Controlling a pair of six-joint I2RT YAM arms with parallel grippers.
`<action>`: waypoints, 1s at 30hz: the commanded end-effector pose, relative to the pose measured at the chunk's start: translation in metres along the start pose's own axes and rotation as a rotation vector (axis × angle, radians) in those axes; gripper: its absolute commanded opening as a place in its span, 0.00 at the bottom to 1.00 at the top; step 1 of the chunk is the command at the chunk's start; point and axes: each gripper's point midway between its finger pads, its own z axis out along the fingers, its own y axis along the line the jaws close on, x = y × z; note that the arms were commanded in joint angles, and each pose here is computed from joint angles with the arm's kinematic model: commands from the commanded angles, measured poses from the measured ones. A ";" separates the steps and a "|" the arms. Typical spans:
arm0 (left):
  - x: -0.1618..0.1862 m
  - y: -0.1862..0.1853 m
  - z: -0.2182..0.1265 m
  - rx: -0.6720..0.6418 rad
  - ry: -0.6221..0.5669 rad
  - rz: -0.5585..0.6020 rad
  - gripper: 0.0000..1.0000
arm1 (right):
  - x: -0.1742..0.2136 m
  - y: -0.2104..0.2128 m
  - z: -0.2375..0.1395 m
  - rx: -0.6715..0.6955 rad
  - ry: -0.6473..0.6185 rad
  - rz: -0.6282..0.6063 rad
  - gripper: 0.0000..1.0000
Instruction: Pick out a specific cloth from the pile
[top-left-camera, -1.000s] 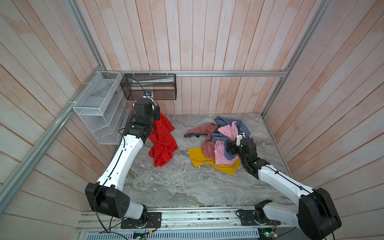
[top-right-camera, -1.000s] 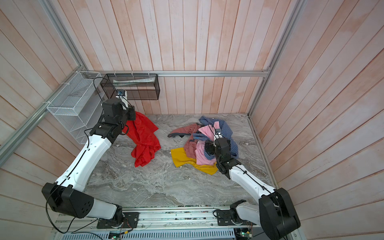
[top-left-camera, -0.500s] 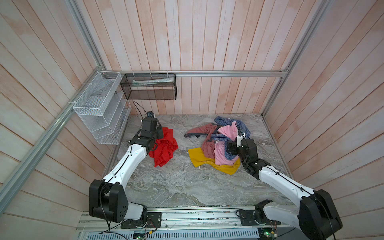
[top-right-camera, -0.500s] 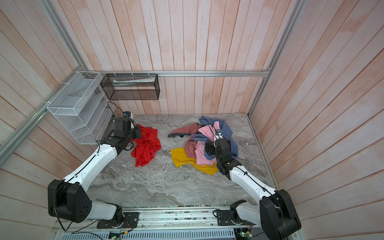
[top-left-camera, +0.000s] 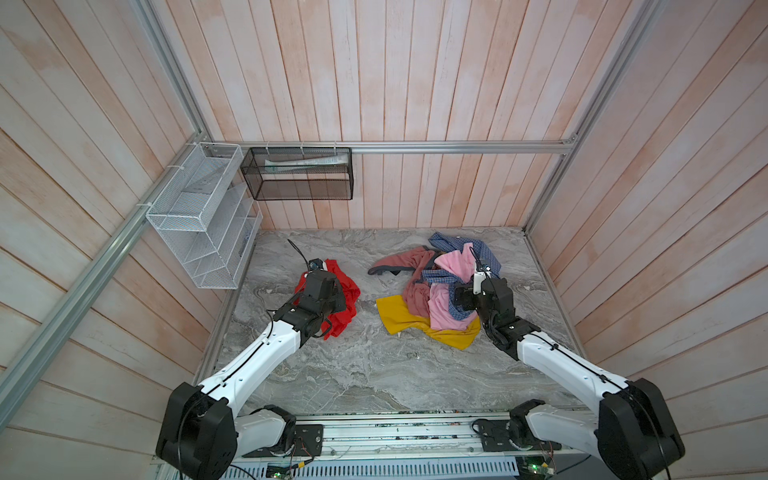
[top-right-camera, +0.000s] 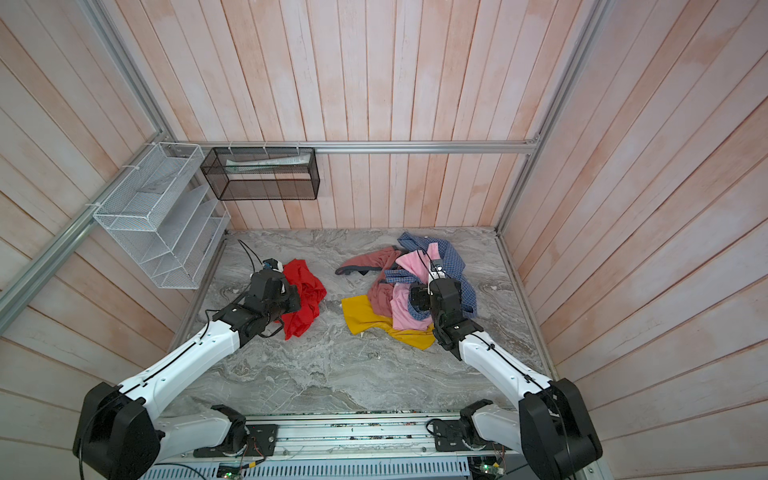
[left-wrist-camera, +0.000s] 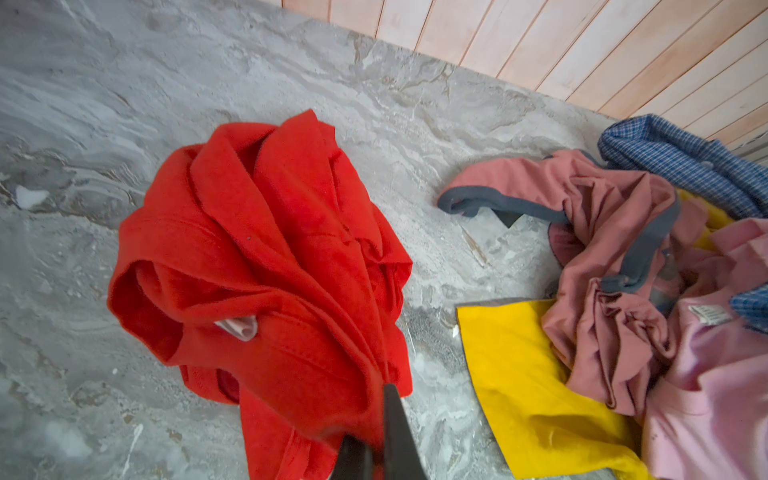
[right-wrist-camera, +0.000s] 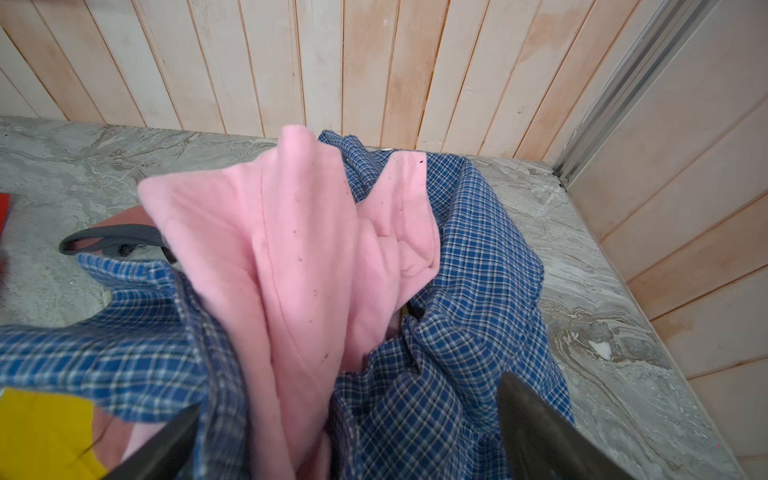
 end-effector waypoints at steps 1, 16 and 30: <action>0.028 0.003 0.010 -0.038 0.074 -0.035 0.00 | 0.009 -0.004 -0.001 0.011 0.020 0.004 0.98; 0.024 0.004 0.001 -0.129 0.097 0.066 0.79 | 0.012 -0.012 -0.001 0.046 0.030 -0.050 0.98; -0.032 -0.001 0.017 -0.189 0.068 0.348 0.97 | 0.007 -0.023 -0.005 0.078 0.020 -0.048 0.97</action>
